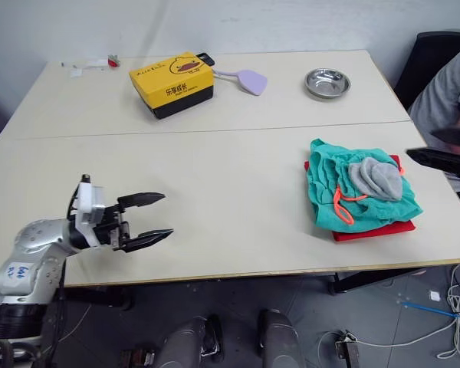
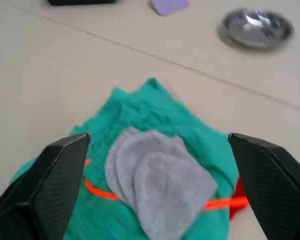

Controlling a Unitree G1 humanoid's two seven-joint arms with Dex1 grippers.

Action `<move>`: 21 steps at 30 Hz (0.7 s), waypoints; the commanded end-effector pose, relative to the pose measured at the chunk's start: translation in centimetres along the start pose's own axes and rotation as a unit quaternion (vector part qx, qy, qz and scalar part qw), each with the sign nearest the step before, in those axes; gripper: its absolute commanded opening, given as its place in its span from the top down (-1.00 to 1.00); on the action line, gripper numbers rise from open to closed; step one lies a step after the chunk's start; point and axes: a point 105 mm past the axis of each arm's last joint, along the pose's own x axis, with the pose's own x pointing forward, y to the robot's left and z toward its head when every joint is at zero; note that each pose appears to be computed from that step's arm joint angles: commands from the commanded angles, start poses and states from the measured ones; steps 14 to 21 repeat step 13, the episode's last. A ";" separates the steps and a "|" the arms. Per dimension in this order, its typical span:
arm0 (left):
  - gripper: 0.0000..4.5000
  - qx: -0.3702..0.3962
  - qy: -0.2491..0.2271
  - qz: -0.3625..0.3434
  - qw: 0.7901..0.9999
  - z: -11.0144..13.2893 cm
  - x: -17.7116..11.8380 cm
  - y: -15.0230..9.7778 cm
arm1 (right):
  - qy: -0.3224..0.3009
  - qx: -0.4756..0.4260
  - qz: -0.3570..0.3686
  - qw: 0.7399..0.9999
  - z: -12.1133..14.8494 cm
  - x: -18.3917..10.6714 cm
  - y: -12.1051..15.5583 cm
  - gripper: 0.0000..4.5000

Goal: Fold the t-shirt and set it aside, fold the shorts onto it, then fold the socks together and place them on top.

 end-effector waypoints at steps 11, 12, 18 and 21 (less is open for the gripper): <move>-1.00 0.064 0.134 0.109 0.983 -3.6 -4.9 1.3 | -0.083 -0.164 0.216 0.959 -10.3 10.0 15.3 -0.99; -1.00 0.065 0.133 0.113 0.982 -3.8 -5.1 1.4 | -0.094 -0.161 0.201 0.962 -10.5 10.3 15.2 -0.99; -1.00 0.071 0.140 0.113 0.981 -3.9 -5.2 1.4 | -0.102 -0.152 0.188 0.965 -10.6 10.6 15.1 -0.99; -1.00 0.071 0.140 0.113 0.981 -3.9 -5.2 1.4 | -0.102 -0.152 0.188 0.965 -10.6 10.6 15.1 -0.99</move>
